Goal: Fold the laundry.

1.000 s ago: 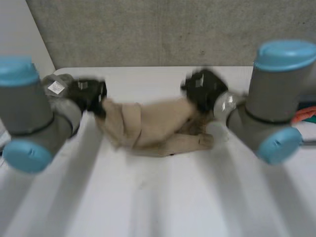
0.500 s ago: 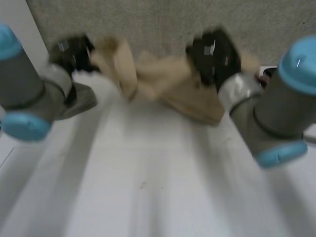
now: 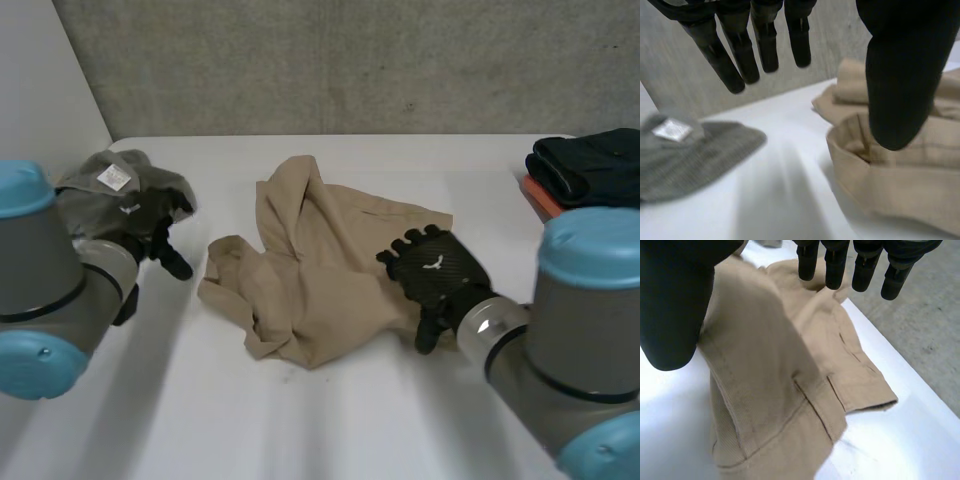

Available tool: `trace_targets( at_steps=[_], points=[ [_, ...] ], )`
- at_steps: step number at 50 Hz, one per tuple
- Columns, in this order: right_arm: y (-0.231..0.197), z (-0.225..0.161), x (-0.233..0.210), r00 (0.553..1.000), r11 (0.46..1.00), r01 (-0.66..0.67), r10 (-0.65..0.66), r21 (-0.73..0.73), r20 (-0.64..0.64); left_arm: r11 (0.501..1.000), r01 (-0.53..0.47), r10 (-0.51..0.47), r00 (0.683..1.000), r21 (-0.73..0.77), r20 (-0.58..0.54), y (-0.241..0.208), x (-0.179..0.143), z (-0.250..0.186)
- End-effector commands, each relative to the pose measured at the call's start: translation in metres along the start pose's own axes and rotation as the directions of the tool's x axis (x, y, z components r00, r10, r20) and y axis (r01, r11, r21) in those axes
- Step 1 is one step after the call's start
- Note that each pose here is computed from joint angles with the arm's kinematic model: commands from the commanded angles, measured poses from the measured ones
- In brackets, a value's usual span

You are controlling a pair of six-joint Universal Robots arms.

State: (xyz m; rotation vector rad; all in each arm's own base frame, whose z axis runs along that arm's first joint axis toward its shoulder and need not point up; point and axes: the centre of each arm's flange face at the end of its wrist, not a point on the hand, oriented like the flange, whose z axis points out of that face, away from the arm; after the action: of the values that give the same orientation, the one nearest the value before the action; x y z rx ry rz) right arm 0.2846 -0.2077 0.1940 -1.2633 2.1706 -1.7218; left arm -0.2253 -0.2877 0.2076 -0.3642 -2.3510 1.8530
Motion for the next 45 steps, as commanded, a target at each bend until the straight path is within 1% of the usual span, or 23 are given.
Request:
trace_targets(
  at_steps=[1, 2, 3, 6, 7, 10, 11, 16, 23, 26, 30, 33, 36, 38, 41, 45],
  points=[
    [-0.015, -0.024, 0.029, 0.994, 0.992, -0.112, 0.112, -0.064, -0.006, 0.987, -0.151, 0.154, 0.986, 0.048, -0.066, -0.009, 0.020, -0.034],
    [-0.015, -0.026, 0.032, 0.994, 0.990, -0.112, 0.113, -0.083, 0.000, 0.984, -0.170, 0.174, 0.981, 0.052, -0.088, -0.008, 0.027, -0.039],
    [-0.016, -0.027, 0.035, 0.994, 0.989, -0.110, 0.111, -0.098, 0.004, 0.976, -0.207, 0.213, 0.968, 0.062, -0.135, -0.005, 0.039, -0.049],
    [-0.016, -0.032, 0.045, 0.995, 0.982, -0.096, 0.100, -0.166, 0.017, 0.963, -0.257, 0.269, 0.939, 0.082, -0.214, 0.002, 0.061, -0.064],
    [-0.014, -0.033, 0.050, 0.995, 0.976, -0.090, 0.095, -0.196, 0.020, 0.954, -0.282, 0.299, 0.920, 0.100, -0.255, 0.005, 0.074, -0.073],
    [-0.011, -0.030, 0.056, 0.996, 0.972, -0.084, 0.090, -0.220, 0.016, 0.941, -0.320, 0.339, 0.889, 0.110, -0.309, 0.017, 0.092, -0.080],
    [-0.008, -0.026, 0.059, 0.996, 0.971, -0.083, 0.087, -0.224, 0.010, 0.933, -0.342, 0.359, 0.874, 0.110, -0.328, 0.026, 0.101, -0.078],
    [0.006, -0.017, 0.054, 0.994, 0.967, -0.103, 0.108, -0.234, 0.009, 0.911, -0.403, 0.409, 0.862, 0.085, -0.300, 0.048, 0.110, -0.059],
    [0.030, 0.005, 0.045, 0.992, 0.976, -0.124, 0.122, -0.181, -0.022, 0.866, -0.496, 0.489, 0.818, 0.061, -0.304, 0.074, 0.120, -0.040],
    [0.041, 0.011, 0.037, 0.992, 0.974, -0.126, 0.126, -0.187, -0.012, 0.850, -0.525, 0.515, 0.815, 0.036, -0.266, 0.079, 0.112, -0.028],
    [0.050, 0.012, 0.029, 0.988, 0.969, -0.150, 0.151, -0.198, -0.011, 0.854, -0.519, 0.512, 0.834, 0.020, -0.208, 0.075, 0.101, -0.019],
    [0.051, 0.012, 0.023, 0.985, 0.969, -0.172, 0.173, -0.175, -0.012, 0.859, -0.511, 0.507, 0.841, 0.031, -0.187, 0.074, 0.098, -0.015],
    [0.047, 0.013, 0.021, 0.984, 0.975, -0.178, 0.176, -0.130, -0.022, 0.862, -0.505, 0.505, 0.849, 0.043, -0.158, 0.071, 0.092, -0.008],
    [0.036, 0.009, 0.027, 0.985, 0.983, -0.169, 0.165, -0.077, -0.051, 0.862, -0.505, 0.505, 0.851, 0.039, -0.145, 0.070, 0.087, -0.006],
    [0.027, 0.003, 0.034, 0.985, 0.986, -0.160, 0.157, -0.045, -0.069, 0.867, -0.496, 0.497, 0.858, 0.041, -0.127, 0.064, 0.082, -0.006],
    [0.012, -0.007, 0.044, 0.988, 0.992, -0.126, 0.125, -0.007, -0.087, 0.879, -0.473, 0.477, 0.876, 0.064, -0.076, 0.045, 0.069, -0.011]
  ],
)
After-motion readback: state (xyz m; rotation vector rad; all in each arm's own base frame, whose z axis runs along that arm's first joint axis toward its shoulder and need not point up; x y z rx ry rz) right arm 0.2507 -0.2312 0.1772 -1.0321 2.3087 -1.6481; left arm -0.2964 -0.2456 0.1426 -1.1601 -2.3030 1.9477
